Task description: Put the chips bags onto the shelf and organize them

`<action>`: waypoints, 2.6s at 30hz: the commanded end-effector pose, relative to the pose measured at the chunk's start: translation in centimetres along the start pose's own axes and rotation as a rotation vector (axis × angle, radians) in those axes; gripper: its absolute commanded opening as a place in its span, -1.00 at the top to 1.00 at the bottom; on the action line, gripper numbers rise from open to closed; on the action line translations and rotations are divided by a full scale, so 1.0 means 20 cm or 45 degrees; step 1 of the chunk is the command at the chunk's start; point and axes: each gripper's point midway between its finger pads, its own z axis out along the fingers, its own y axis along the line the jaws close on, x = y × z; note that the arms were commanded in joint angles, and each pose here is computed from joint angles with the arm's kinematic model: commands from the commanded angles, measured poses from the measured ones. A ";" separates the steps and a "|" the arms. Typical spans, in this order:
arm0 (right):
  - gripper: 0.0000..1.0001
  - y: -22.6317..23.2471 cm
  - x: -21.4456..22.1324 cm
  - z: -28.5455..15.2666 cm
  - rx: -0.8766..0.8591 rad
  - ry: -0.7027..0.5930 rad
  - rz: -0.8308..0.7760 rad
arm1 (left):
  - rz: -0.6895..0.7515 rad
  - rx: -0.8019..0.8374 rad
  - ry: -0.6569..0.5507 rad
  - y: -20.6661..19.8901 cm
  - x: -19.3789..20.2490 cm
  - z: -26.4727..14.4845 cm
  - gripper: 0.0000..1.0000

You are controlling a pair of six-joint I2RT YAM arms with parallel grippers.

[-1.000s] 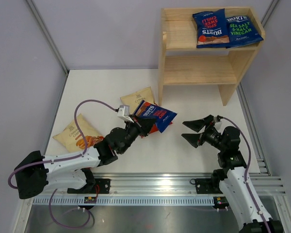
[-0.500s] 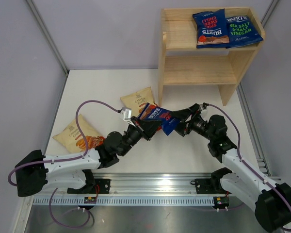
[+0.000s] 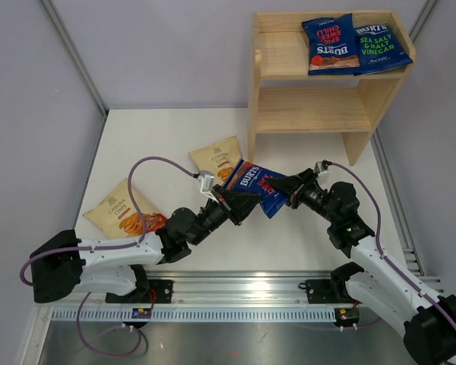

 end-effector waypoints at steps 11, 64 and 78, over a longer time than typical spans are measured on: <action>0.75 0.27 -0.03 -0.02 -0.263 -0.091 -0.380 | 0.072 -0.126 -0.058 0.20 -0.02 -0.30 -0.75; 0.70 1.38 -1.21 0.59 0.129 -0.967 -0.959 | 0.635 -1.097 0.242 0.50 -0.67 -1.16 -0.98; 0.19 1.24 -1.15 0.67 0.401 -0.859 -0.933 | 0.633 -1.085 0.243 0.50 -0.66 -1.16 -0.98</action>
